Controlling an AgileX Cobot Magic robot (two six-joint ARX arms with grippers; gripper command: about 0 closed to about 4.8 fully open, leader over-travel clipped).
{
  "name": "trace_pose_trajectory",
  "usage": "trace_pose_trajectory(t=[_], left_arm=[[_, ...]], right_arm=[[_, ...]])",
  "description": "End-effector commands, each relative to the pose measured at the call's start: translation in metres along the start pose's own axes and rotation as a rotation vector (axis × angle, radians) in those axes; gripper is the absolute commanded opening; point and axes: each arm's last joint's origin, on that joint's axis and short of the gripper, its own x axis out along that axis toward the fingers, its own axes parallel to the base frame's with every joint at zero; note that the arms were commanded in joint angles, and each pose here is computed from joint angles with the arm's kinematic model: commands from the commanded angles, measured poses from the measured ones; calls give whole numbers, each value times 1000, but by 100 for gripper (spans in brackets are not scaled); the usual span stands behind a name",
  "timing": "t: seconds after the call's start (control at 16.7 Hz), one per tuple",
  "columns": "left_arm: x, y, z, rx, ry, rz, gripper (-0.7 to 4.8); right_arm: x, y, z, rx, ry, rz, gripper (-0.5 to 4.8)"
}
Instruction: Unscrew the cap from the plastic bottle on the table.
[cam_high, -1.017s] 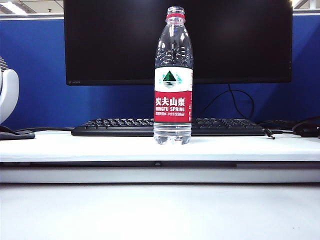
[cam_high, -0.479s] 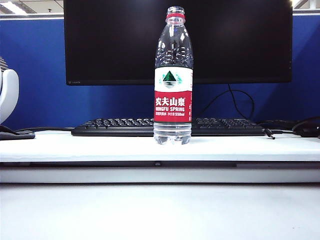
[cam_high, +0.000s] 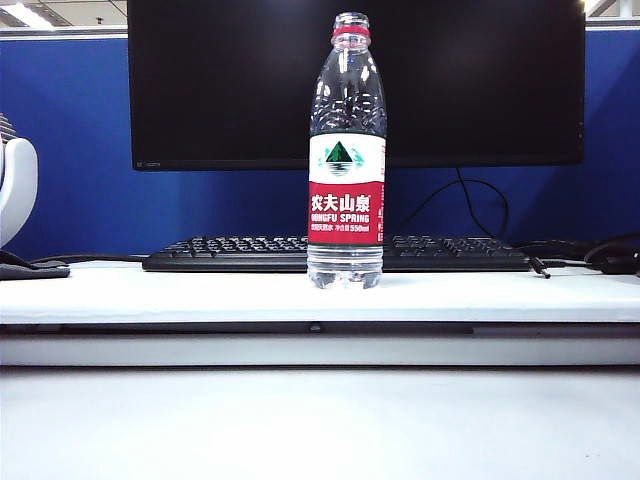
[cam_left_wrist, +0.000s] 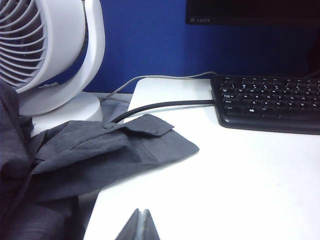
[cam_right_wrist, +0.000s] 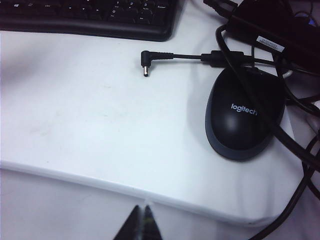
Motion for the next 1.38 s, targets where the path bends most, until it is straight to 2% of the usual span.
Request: trace_pose_trajectory(t=[0.06, 0.72, 0.96, 1.2, 1.38], left_arm=[[0, 0, 1, 8, -9, -6, -5], [0, 0, 1, 8, -9, -5, -5], [0, 0, 1, 8, -8, -6, -5], [0, 0, 1, 8, -9, -6, -5], [0, 0, 1, 7, -8, -6, -5]], right_arm=[[0, 0, 1, 9, -13, 0, -1], [0, 0, 1, 9, -13, -1, -1], [-13, -5, 4, 38, -116, -1, -1], [-31, -21, 6, 106, -267, -131, -1], [-28, -26, 6, 138, -265, -204, -1]])
